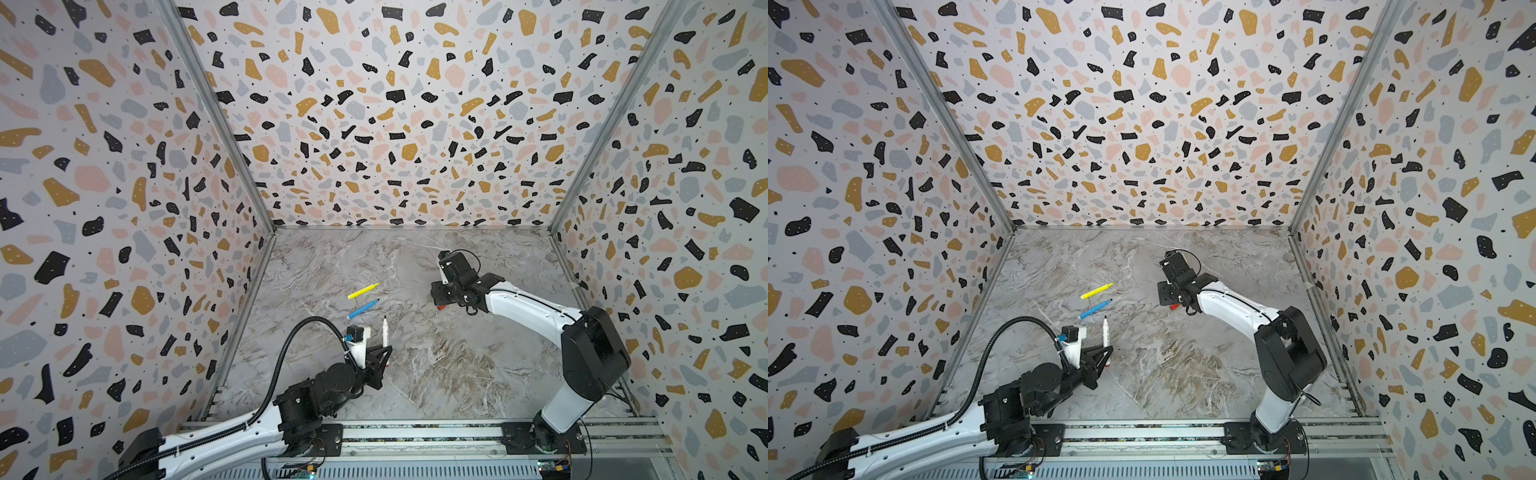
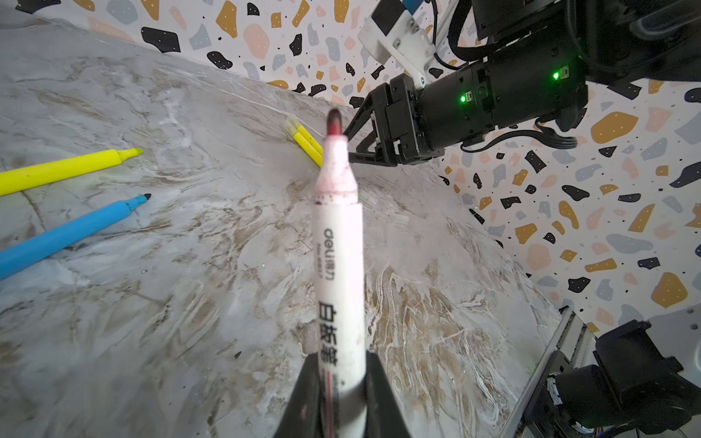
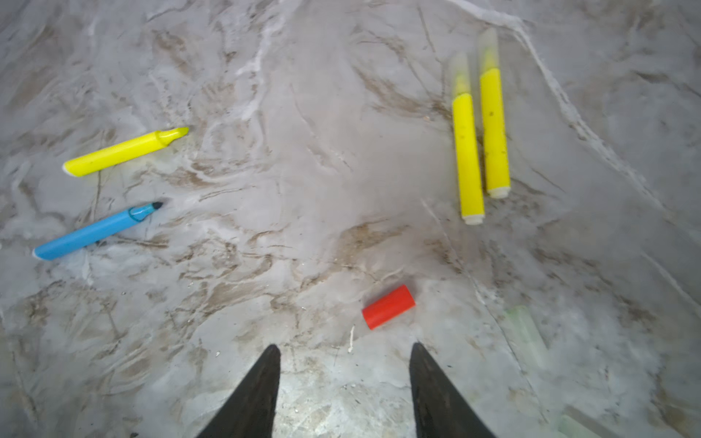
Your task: Insert the pens into the pen caps
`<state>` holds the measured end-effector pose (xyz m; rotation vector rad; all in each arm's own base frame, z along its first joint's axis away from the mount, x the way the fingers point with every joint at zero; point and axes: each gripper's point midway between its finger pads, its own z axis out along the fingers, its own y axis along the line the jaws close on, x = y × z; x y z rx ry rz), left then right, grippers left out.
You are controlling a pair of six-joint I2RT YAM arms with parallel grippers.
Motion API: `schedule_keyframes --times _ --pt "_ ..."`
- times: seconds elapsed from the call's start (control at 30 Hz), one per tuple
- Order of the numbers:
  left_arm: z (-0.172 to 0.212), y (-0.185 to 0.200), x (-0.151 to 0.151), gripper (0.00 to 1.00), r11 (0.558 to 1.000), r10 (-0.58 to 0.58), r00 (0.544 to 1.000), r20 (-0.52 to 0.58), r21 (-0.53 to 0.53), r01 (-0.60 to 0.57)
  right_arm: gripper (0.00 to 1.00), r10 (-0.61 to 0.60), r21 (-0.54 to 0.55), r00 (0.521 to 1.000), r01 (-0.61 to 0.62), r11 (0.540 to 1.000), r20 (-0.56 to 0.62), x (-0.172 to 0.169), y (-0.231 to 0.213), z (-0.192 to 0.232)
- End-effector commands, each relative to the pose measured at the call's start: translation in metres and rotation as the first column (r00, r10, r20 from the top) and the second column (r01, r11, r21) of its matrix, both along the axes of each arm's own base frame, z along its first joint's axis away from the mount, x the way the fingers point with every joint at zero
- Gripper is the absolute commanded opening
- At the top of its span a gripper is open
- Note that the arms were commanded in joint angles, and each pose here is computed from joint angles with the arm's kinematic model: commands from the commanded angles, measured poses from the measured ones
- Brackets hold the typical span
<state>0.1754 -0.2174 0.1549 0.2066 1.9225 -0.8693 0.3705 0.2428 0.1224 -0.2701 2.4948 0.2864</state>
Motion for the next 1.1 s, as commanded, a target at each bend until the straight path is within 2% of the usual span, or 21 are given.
schedule_keyframes --times 0.0,0.1,0.27,0.57,0.7,0.9,1.07 --pt "0.009 -0.005 0.001 0.00 0.999 -0.008 1.000 0.019 -0.045 0.008 0.56 -0.168 -0.017 0.983 0.167 0.986 -0.076 -0.006 -0.031 -0.011" --pt "0.012 -0.008 0.002 0.00 0.998 -0.010 1.000 0.026 -0.059 0.012 0.56 -0.279 0.025 0.955 0.283 0.959 -0.104 -0.007 -0.036 -0.013" --pt "0.014 -0.010 0.001 0.00 0.999 -0.019 1.000 0.025 -0.051 0.020 0.57 -0.285 0.097 0.955 0.293 0.951 -0.087 -0.005 -0.015 -0.002" --pt "0.020 -0.005 0.002 0.00 0.997 -0.003 0.999 0.036 -0.074 0.005 0.59 -0.369 0.031 0.914 0.379 0.925 -0.170 0.010 0.006 -0.018" --pt "0.016 -0.003 0.001 0.00 0.999 0.000 1.000 0.029 -0.047 0.001 0.59 -0.395 0.028 0.898 0.408 0.913 -0.193 0.019 0.014 -0.024" --pt "0.018 0.001 0.002 0.00 0.999 0.012 0.999 0.034 -0.051 -0.011 0.59 -0.480 -0.047 0.850 0.482 0.875 -0.216 0.022 0.006 -0.037" --pt "0.017 0.002 0.002 0.00 0.999 0.017 0.999 0.033 -0.049 -0.015 0.57 -0.500 -0.065 0.831 0.501 0.863 -0.243 0.022 0.005 -0.049"
